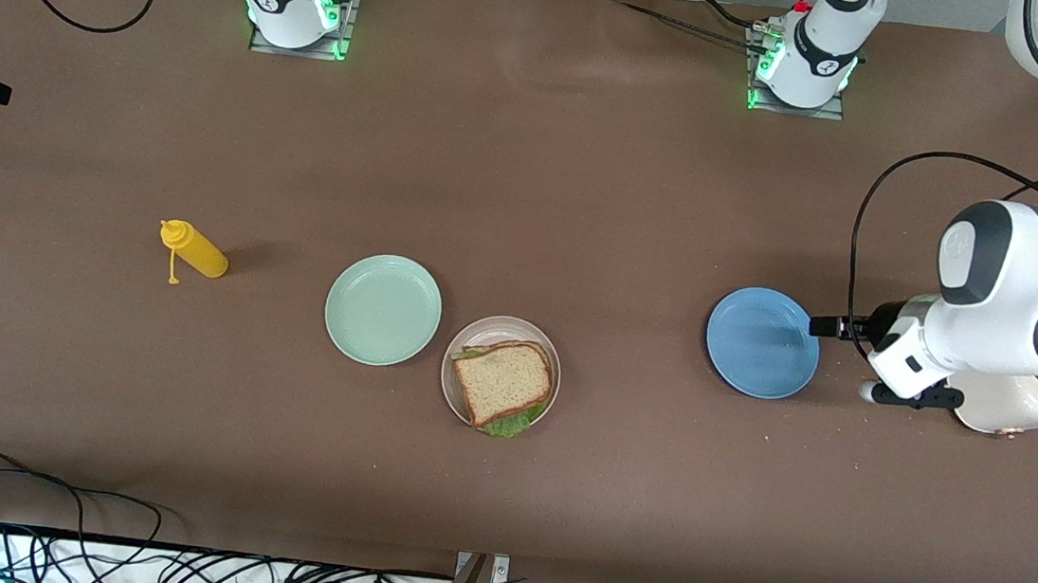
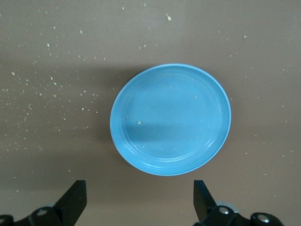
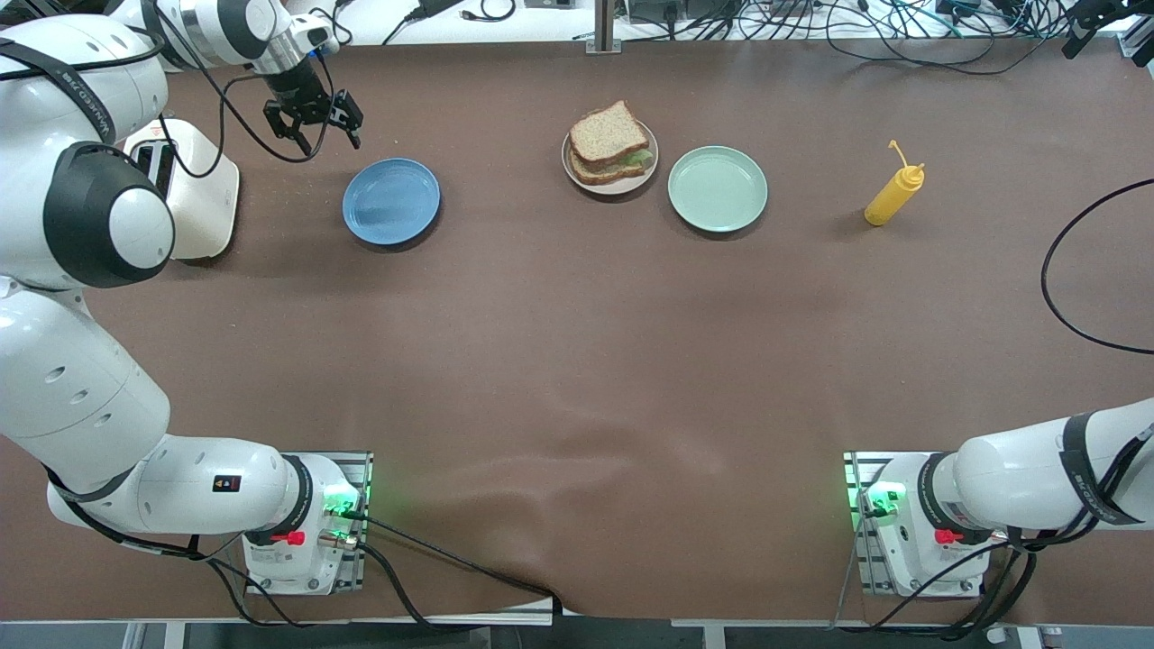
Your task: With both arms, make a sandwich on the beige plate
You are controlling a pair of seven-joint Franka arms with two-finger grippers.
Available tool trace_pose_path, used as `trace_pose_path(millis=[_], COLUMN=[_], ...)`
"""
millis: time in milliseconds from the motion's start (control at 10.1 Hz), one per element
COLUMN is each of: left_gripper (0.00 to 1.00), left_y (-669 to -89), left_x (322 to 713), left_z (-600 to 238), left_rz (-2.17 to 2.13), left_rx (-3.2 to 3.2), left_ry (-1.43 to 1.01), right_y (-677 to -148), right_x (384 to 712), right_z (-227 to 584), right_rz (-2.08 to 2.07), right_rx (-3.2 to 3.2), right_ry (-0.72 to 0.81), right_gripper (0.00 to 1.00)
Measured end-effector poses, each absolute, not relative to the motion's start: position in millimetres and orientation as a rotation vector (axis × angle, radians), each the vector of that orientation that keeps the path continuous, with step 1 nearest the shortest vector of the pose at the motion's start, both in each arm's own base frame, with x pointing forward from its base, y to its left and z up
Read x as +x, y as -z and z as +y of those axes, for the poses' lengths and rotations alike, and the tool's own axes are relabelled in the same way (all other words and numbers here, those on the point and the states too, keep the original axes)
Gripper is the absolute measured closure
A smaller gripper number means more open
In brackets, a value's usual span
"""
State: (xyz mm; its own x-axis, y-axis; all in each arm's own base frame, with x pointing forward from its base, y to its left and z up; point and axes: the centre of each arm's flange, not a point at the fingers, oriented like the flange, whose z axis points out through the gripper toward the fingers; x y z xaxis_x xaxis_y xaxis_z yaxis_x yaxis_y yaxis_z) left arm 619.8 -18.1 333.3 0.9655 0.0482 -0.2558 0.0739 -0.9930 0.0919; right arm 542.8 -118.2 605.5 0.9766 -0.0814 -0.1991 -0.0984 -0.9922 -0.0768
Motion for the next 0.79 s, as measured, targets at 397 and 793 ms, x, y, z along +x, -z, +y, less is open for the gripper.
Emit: trace_pose_path(millis=[397, 793], left_gripper=[0.0, 0.0], left_y=[-376, -393], left_x=[601, 580], left_z=[-12, 2], left_rz=[0.011, 0.004], left_rx=[3.089, 3.086], left_ry=[0.344, 0.352], right_y=[-606, -606], right_x=[543, 543], right_z=[-118, -118], right_rz=[0.139, 0.137], right_rx=[-3.038, -3.038], right_ry=[-0.3, -0.3], right_gripper=[0.0, 0.0])
